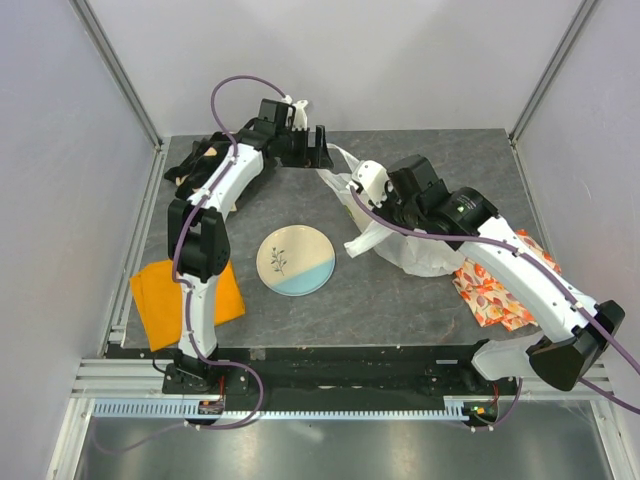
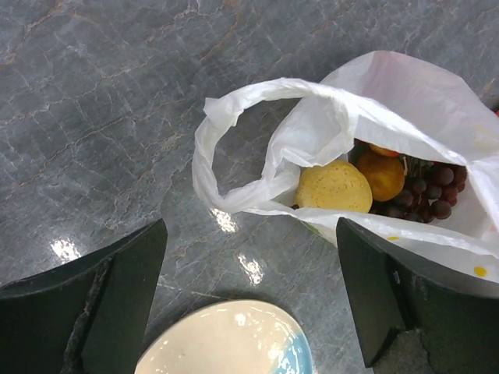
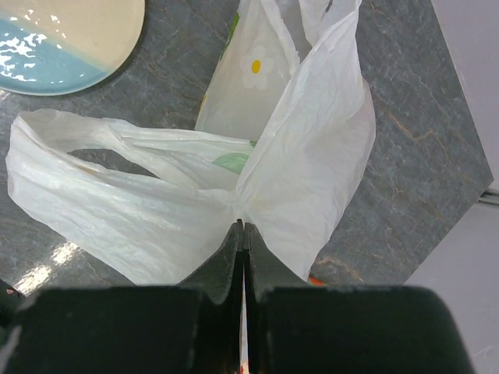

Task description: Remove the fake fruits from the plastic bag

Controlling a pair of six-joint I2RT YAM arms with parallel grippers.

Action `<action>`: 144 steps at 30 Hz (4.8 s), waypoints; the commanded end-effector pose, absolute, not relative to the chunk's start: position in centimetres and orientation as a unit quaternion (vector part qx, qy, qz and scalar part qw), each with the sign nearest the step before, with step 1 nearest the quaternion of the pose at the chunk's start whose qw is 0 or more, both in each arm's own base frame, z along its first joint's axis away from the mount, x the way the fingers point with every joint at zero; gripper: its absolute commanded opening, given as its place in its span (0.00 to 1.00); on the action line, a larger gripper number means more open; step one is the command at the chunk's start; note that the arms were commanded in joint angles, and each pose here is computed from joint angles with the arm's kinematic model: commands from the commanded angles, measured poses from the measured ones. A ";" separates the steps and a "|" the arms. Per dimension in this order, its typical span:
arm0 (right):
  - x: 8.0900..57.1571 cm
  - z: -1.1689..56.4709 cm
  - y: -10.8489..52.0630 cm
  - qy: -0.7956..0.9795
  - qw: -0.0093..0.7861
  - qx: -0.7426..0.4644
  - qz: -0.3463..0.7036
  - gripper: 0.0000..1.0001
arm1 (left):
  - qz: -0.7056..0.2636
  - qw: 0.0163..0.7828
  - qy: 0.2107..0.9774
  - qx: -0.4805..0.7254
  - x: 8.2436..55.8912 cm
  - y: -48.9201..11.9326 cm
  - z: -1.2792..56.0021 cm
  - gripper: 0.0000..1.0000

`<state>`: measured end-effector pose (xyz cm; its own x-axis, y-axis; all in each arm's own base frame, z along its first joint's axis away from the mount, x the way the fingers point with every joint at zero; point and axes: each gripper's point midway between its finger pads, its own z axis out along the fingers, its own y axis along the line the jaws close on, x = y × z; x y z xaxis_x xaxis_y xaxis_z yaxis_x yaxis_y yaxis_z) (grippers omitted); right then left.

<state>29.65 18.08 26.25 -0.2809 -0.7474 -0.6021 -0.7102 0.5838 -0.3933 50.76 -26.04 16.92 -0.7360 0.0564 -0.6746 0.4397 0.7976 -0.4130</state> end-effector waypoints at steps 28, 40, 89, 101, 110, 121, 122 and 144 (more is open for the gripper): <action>25.9 28.4 12.6 0.802 0.386 -0.453 -0.050 0.00 | -0.327 0.313 0.885 0.107 52.0 -25.7 17.5 0.69; 25.7 32.3 10.8 0.812 0.433 -0.391 0.020 0.98 | -0.367 0.324 0.867 0.097 49.0 -24.6 22.6 0.91; 20.4 23.3 14.5 0.701 0.377 -0.605 -0.029 0.24 | -0.326 0.320 0.867 0.197 41.6 -22.1 21.4 0.93; 29.5 25.3 14.2 0.707 0.455 -0.529 -0.110 0.00 | -0.363 0.352 0.827 0.246 45.0 -25.9 24.0 0.02; 47.6 34.8 5.9 0.756 0.556 -0.316 -0.138 0.00 | -0.406 0.488 0.721 0.278 49.9 -27.6 36.9 0.02; 43.6 30.0 5.6 0.767 0.530 -0.341 -0.120 0.00 | -0.427 0.419 0.754 0.271 45.5 -27.1 33.4 0.02; 42.5 29.3 5.3 0.768 0.525 -0.346 -0.123 0.00 | -0.429 0.404 0.762 0.267 45.1 -27.1 32.3 0.02; 33.4 38.4 11.2 0.751 0.542 -0.371 0.059 0.75 | -0.419 0.333 0.812 0.231 39.6 -26.3 27.4 0.02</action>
<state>35.97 7.56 35.85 -0.1907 -0.5733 -0.7968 -0.5178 0.7484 -0.4145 40.91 -26.50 25.00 -0.6928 0.1208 -0.7110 0.6442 0.5467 -0.5348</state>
